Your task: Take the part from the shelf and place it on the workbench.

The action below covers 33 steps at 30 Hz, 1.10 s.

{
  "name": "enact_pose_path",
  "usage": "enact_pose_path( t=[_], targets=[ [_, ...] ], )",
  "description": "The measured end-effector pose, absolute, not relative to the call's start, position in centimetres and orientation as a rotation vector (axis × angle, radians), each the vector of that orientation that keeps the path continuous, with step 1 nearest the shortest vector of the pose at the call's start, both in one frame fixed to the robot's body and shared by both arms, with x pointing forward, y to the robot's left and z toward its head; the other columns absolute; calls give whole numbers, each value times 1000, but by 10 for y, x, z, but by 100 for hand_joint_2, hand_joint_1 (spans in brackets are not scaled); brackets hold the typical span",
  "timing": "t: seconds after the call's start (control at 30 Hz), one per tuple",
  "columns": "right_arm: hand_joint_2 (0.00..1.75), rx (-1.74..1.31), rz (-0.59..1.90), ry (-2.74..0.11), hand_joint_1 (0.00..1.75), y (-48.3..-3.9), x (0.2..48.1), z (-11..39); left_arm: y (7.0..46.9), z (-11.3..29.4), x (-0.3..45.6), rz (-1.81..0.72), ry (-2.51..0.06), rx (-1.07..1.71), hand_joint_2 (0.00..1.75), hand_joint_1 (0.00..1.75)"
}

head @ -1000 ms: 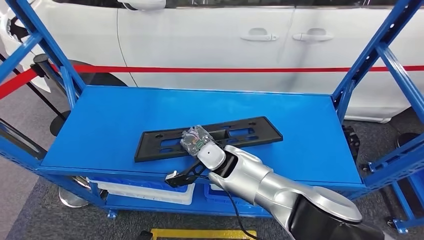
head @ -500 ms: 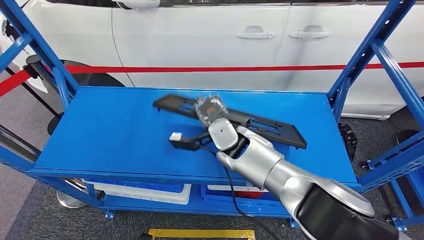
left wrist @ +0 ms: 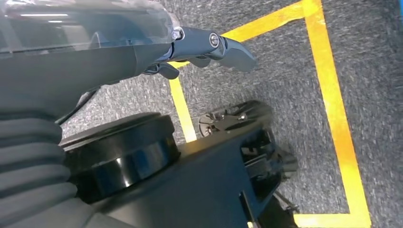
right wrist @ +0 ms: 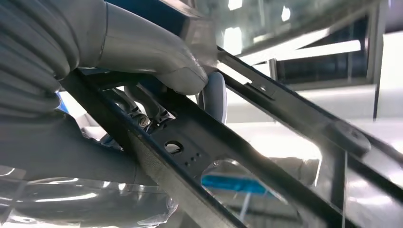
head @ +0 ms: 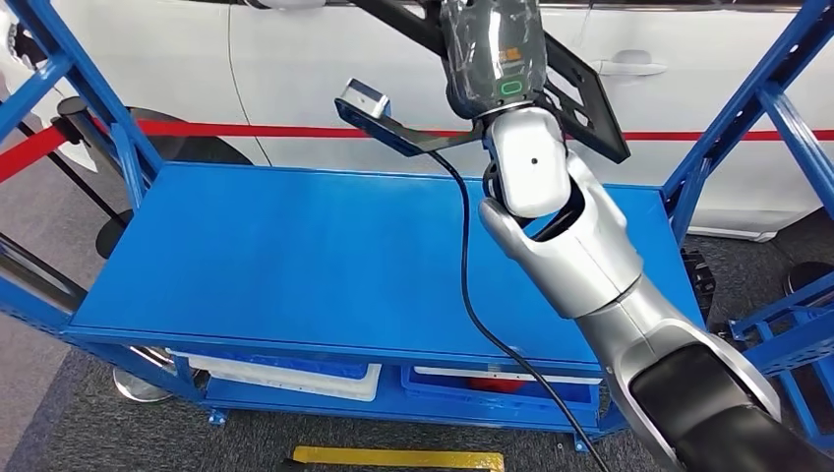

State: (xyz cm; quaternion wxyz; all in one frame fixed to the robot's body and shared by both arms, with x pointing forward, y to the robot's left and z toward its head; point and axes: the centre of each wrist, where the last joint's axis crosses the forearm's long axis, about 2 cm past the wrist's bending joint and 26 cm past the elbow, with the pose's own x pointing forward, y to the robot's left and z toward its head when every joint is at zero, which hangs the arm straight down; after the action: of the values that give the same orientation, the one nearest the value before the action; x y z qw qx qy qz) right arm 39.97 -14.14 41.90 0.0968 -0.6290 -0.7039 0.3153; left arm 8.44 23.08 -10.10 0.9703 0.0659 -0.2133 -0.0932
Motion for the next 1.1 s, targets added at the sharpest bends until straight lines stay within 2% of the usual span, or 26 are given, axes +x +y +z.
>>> enact_pose_path(
  t=[0.27,0.57,0.67,0.87,1.0,1.1],
  targets=[
    [175,-1816,750,-2350,175,-151,376,417,228,-101,84,-170,-430,153,175,0],
    [175,-1762,700,-2406,175,-153,367,413,228,-100,86,-167,-431,159,175,0],
    [175,-1653,632,-2500,175,-156,363,411,227,-100,86,-164,-420,166,175,0],
    [175,-1055,348,-2790,175,-165,348,381,226,-100,83,-154,-401,203,175,0],
    [175,-603,218,-2829,175,-167,336,360,227,-101,79,-156,-390,217,175,0],
    [175,-94,141,-2784,175,-165,328,348,227,-101,78,-163,-382,221,175,0]
  ],
)
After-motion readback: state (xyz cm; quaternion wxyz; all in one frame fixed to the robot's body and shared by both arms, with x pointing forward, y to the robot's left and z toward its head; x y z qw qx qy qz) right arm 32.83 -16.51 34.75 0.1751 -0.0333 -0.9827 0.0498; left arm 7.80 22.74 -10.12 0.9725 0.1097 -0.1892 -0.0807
